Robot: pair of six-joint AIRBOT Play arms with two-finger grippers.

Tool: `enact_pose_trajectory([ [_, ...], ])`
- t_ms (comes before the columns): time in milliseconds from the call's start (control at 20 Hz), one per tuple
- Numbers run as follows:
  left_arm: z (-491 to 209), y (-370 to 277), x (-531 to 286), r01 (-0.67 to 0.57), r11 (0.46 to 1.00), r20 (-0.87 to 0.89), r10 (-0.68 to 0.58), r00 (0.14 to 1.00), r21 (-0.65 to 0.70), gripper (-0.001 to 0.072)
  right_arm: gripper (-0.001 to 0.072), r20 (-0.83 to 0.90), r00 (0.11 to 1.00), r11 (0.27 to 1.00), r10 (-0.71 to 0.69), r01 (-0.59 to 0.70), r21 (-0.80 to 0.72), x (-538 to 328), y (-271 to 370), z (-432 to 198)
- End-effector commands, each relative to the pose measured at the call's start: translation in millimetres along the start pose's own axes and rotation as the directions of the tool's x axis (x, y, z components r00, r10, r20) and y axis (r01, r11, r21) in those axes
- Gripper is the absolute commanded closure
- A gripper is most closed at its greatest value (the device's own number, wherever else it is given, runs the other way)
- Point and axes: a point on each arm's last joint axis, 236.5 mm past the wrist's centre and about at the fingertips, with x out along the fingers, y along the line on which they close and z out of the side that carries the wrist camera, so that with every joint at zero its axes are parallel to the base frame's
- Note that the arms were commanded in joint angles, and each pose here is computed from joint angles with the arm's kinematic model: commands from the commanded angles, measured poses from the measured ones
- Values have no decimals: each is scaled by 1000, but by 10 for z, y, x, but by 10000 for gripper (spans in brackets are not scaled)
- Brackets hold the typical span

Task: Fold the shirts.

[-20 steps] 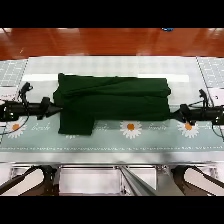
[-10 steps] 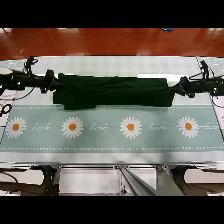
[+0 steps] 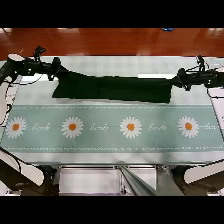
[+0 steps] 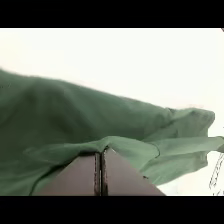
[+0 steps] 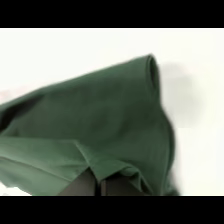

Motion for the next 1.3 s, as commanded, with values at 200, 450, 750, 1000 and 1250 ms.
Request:
enact_pose_trajectory([
  [200, -10, 32, -229, 8, 1000, -72, -10, 997, -28, 202, 304, 62, 998, 1000, -11, 13, -27, -80, 42, 225],
  [450, 201, 72, -1448, -100, 995, 89, 97, 991, 28, 202, 305, 58, 992, 993, -111, 112, -21, -1218, -351, 89],
  [750, -315, -426, -1847, -200, 953, 349, 111, 931, 228, 202, 293, 233, 958, 964, -169, 112, 239, -1168, -884, -318],
  [1000, -1163, -567, -1264, -181, 936, 287, 93, 953, 300, 202, 293, 148, 988, 967, -44, 5, 253, -451, -617, -473],
  [1250, -1365, -663, -1032, -153, 929, 216, 82, 973, 336, 202, 293, 67, 997, 961, -25, 5, 277, 61, -526, -419],
])
